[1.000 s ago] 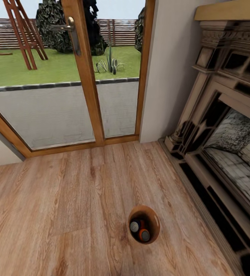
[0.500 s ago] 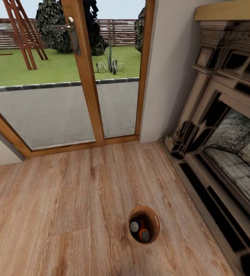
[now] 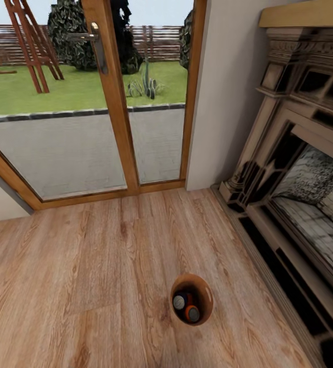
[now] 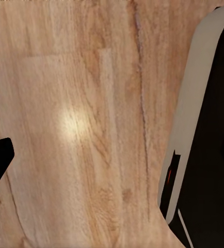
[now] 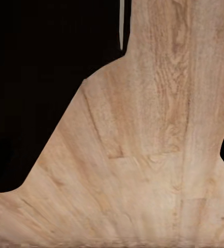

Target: Put the three can of soda from the living room inside the tash can in the kitchen.

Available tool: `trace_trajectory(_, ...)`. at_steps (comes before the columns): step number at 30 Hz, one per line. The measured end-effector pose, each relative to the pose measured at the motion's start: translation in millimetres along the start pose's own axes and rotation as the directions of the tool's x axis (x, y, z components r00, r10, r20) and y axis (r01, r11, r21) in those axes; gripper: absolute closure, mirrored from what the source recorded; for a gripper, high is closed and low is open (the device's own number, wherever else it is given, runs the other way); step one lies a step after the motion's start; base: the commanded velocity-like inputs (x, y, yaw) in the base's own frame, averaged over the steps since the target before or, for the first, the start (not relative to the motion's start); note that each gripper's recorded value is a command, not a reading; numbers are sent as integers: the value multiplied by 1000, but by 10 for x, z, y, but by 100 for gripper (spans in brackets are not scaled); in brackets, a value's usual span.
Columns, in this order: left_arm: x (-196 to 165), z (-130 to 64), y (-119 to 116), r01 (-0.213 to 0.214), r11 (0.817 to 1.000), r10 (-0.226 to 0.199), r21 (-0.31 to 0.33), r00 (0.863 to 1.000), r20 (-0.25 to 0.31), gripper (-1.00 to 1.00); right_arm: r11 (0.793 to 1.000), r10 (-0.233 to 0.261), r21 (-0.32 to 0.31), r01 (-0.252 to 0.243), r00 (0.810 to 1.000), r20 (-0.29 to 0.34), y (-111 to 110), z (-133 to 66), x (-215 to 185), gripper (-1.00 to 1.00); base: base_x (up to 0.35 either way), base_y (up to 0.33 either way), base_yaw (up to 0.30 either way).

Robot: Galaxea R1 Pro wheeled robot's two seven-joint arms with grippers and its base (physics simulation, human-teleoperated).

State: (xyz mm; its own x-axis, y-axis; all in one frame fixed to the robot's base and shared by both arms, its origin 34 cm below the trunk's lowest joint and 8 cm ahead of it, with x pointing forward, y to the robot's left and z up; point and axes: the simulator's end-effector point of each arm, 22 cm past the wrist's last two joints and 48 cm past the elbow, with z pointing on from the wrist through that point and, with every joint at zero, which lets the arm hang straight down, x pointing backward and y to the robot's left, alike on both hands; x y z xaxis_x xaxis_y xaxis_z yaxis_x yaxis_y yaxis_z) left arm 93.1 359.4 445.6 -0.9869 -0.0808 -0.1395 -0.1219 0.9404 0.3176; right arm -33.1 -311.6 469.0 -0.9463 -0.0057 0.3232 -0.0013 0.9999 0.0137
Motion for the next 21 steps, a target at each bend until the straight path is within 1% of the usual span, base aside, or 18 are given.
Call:
trace_trajectory(3, -2, -1, -6, 0, 1000, 0, 1, 1000, 0, -100, 1000, 8, -10, -8, 999, -33, 73, 3, 157, -100, 0, 0, 0)
trace_trajectory(7, 0, 0, 0, 0, 1000, 0, 0, 1000, 0, -100, 1000, 11, -16, -12, 999, -52, 121, 3, 248, -100, 0, 0, 0)
trace_trajectory(21, 1, 0, 4, -1, 1000, 1, 0, 1000, 0, -100, 1000, 17, -18, -18, 998, -62, 144, 1, 298, -100, 0, 0, 0)
